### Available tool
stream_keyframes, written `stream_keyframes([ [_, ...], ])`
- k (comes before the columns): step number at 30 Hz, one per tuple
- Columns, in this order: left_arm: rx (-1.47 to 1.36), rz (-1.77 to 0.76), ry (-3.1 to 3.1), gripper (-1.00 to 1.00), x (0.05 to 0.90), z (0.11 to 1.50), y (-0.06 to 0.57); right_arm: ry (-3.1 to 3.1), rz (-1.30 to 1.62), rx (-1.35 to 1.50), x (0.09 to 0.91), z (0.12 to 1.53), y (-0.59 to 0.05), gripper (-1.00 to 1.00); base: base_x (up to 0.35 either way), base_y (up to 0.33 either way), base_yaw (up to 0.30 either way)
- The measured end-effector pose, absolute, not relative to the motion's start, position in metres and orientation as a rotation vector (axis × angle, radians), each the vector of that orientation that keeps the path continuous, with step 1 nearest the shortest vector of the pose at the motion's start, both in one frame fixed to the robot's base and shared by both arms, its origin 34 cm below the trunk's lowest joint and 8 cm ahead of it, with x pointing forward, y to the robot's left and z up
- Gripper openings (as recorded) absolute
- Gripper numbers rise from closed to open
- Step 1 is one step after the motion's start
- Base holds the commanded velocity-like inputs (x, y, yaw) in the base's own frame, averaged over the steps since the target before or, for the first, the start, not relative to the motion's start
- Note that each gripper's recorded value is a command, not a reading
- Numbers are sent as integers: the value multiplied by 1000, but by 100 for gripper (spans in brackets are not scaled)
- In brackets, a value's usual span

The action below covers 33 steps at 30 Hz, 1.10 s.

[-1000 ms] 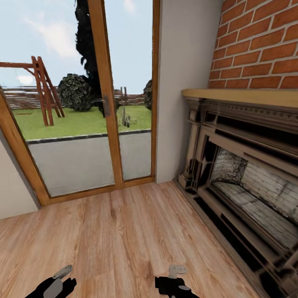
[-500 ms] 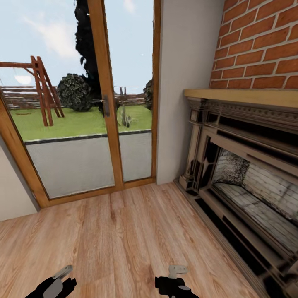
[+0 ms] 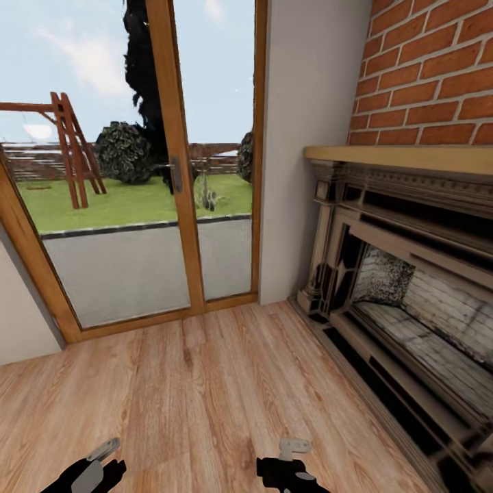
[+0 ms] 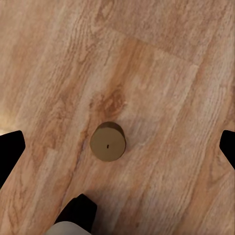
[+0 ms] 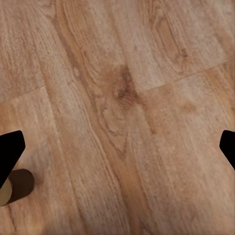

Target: Place each of the two pumpkins and all three candles from the living room inside a cabinet in the living room (use any cabinet), then make sure every cabinet is closed, and position the cauldron so it is next to a table in the living room.

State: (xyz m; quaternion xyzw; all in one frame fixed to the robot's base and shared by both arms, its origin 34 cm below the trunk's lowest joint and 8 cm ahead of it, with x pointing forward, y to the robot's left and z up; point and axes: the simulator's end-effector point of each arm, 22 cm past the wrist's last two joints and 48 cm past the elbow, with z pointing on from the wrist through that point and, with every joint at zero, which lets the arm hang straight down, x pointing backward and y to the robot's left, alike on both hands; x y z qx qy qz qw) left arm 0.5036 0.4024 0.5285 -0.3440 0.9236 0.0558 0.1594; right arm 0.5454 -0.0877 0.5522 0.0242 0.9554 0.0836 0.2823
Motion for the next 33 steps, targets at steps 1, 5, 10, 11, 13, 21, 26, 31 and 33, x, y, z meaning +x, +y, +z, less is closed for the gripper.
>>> stream_keyframes([
  [1, -983, 160, 2639, 100, 504, 527, 403, 2559, 223, 65, 545, 550, -88, 100, 0, 0, 0],
  [5, -989, 162, 2636, 100, 503, 521, 405, 2549, 230, 62, 547, 545, -87, 100, 0, 0, 0],
  [10, -1008, 164, 2611, 100, 505, 514, 410, 2527, 299, 24, 549, 540, -76, 100, 0, 0, 0],
  [11, -1008, 163, 2606, 100, 507, 513, 411, 2524, 310, 18, 549, 539, -74, 100, 0, 0, 0],
  [13, -1009, 159, 2602, 100, 509, 511, 412, 2521, 320, 13, 549, 536, -73, 100, 0, 0, 0],
  [21, -980, 121, 2495, 100, 554, 527, 425, 2517, 347, -2, 551, 527, -64, 100, 0, 0, 0],
  [26, -976, 121, 2494, 100, 553, 517, 424, 2573, 460, -73, 554, 546, -16, 100, 0, 0, 0],
  [31, -976, 122, 2494, 100, 552, 508, 424, 2604, 447, -174, 577, 596, 16, 100, 0, 0, 0],
  [33, -977, 121, 2494, 100, 551, 504, 424, 2547, 429, -166, 611, 633, 19, 100, 0, 0, 0],
])
